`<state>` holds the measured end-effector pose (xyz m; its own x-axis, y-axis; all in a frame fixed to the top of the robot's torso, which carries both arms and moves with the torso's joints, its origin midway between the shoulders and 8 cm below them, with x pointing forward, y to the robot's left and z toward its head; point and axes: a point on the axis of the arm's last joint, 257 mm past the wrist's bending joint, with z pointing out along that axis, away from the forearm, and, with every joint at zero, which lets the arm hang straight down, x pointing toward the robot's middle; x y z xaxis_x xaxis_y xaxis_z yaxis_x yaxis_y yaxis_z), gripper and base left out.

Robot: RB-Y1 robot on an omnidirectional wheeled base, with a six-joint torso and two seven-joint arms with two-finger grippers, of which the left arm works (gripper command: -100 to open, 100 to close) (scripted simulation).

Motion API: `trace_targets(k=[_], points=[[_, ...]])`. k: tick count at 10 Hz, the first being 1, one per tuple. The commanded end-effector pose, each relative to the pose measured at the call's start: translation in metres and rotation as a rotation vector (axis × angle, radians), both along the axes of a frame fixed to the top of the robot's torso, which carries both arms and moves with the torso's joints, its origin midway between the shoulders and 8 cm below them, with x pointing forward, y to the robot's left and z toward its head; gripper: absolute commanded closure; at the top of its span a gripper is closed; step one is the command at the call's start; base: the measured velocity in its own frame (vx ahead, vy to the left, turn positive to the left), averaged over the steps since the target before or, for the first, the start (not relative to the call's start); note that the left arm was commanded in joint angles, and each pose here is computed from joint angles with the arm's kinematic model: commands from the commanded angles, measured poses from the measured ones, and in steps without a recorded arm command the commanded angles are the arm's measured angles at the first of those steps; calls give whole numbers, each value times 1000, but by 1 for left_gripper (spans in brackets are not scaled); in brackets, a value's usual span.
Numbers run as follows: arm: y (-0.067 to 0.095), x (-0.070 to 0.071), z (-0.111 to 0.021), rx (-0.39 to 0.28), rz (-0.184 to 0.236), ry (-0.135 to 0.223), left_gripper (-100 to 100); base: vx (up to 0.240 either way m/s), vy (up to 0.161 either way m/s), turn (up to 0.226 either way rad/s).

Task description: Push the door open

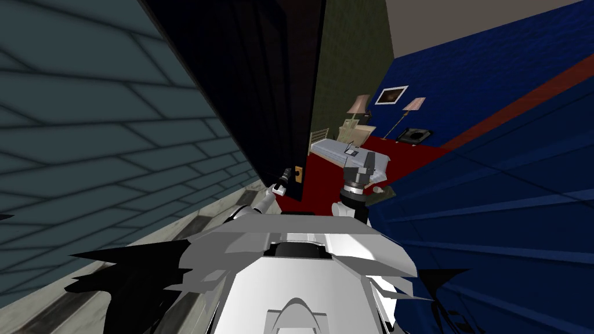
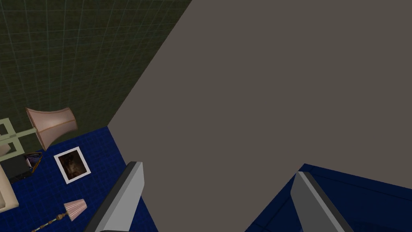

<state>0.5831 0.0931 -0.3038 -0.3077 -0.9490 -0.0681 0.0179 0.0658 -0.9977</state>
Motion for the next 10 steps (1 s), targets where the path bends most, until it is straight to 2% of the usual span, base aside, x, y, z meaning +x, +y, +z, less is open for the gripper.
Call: trace_targets(k=[1,5,9,10], points=[[-4,0,1,-5,-6,2,-100,-16,11,59],[-15,-1,3,-21,-21,8,-100,-221,25,-10],[-42,-6,7,-64,-49,19,-100,-262,16,3],[-36,-5,6,-57,-45,17,-100,-99,-7,0]])
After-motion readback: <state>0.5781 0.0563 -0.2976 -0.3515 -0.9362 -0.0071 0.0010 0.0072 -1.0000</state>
